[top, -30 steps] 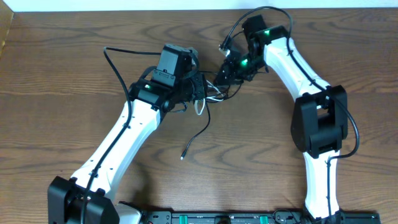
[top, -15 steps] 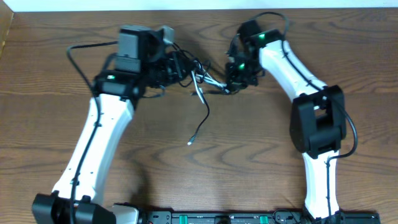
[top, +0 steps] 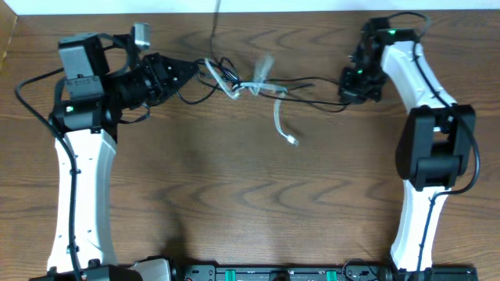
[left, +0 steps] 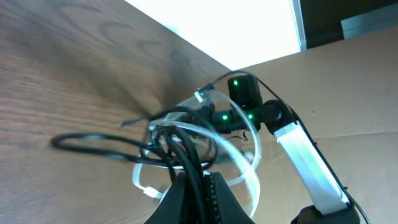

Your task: Untangle cables

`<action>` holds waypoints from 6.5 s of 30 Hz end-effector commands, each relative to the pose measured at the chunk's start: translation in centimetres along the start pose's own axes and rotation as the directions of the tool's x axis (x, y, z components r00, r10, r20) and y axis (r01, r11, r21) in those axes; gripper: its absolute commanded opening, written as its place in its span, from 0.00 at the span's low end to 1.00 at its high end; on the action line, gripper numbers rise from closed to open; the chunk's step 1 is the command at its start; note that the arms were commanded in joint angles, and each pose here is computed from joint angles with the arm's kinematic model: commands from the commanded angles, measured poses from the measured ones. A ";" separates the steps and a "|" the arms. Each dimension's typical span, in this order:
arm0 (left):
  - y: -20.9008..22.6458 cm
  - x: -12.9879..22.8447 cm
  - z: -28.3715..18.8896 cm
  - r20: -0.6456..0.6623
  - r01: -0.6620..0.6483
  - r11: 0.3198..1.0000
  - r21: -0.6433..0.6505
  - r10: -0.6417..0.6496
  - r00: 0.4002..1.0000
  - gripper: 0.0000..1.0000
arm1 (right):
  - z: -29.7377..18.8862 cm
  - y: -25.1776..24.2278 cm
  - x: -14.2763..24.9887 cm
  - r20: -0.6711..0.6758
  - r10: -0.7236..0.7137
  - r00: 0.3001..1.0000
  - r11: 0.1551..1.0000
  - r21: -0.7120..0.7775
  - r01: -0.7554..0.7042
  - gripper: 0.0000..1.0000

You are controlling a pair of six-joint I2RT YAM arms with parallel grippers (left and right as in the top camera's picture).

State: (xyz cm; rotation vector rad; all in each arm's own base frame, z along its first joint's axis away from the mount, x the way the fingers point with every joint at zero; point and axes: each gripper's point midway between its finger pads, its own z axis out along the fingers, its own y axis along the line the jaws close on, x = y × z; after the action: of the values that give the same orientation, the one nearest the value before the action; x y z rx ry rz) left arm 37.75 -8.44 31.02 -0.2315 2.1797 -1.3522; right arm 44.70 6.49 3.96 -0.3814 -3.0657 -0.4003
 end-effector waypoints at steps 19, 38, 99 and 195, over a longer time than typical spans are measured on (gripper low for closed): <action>2.4 0.9 0.3 0.027 -0.064 0.955 -0.290 0.075 0.997 0.07 | -8.9 7.9 1.9 0.224 -0.470 0.854 0.785 -0.335 0.520 0.40; 1.7 2.0 1.1 0.028 0.087 0.961 -0.263 -0.083 0.996 0.08 | -13.0 25.3 12.0 0.457 -0.690 0.561 0.354 -0.464 0.812 0.74; -0.2 2.0 2.0 0.031 0.178 0.967 -0.185 -0.175 0.984 0.08 | -14.7 25.4 15.6 0.451 -0.780 0.434 0.338 -0.280 0.899 0.41; -2.6 4.6 2.2 -0.138 -0.044 0.999 -0.030 0.039 0.990 0.08 | -10.5 26.8 12.8 0.452 -0.764 0.461 0.340 -0.325 0.882 0.72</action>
State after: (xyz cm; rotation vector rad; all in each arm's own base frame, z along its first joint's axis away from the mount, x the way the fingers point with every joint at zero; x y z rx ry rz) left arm 35.25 -12.85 28.70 -0.1648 2.3586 -1.3192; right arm 38.69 31.41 23.79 1.3209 -3.0252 -1.3476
